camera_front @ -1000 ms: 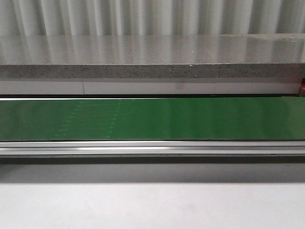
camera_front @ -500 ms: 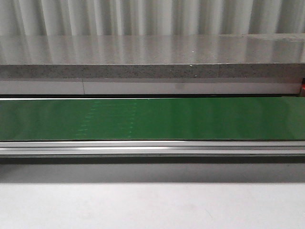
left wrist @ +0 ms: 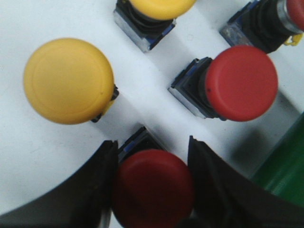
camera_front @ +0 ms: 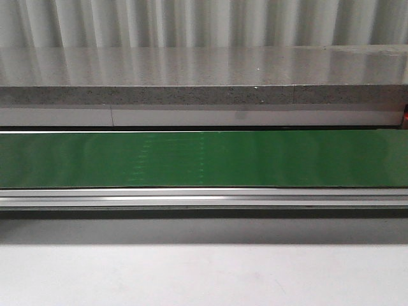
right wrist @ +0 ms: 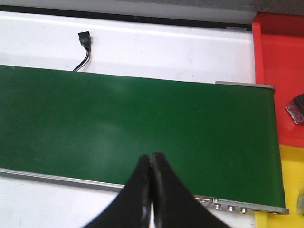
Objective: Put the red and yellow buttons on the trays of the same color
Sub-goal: 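Grasp another red button with the left gripper, then set the red button on the belt's near end and open left gripper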
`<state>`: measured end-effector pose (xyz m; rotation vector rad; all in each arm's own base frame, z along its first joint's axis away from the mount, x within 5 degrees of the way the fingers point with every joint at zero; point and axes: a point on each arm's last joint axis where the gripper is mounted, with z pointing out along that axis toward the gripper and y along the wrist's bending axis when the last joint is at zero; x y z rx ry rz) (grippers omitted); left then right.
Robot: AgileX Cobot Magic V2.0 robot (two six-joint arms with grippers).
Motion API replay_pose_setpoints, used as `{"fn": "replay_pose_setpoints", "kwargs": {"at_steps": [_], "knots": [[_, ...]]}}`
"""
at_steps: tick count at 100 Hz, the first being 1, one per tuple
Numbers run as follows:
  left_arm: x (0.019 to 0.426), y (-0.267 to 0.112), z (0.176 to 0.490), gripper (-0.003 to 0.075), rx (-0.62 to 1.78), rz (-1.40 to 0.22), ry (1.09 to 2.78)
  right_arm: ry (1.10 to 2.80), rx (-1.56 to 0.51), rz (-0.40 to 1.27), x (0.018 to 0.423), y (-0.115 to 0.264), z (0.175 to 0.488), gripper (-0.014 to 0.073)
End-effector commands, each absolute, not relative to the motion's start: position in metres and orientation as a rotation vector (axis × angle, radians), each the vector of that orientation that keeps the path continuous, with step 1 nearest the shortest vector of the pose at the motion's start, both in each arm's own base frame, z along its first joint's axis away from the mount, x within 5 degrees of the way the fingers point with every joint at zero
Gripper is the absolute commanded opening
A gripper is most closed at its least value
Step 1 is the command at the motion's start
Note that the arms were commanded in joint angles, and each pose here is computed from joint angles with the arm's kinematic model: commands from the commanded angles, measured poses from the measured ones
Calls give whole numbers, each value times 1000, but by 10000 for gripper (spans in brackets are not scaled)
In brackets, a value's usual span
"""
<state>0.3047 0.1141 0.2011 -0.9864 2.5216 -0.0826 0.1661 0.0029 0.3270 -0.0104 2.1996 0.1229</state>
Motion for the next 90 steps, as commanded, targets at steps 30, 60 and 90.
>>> {"fn": "replay_pose_setpoints", "kwargs": {"at_steps": [30,60,90], "knots": [[293,88,310,-20,-626,-60,2355,2108,-11,112,167,3,341,-67],[306,32,314,-20,-301,-104,2454,2108,-11,112,167,3,341,-67],[319,20,291,-20,-197,-98,2554,2108,-11,112,167,3,341,-67]]}}
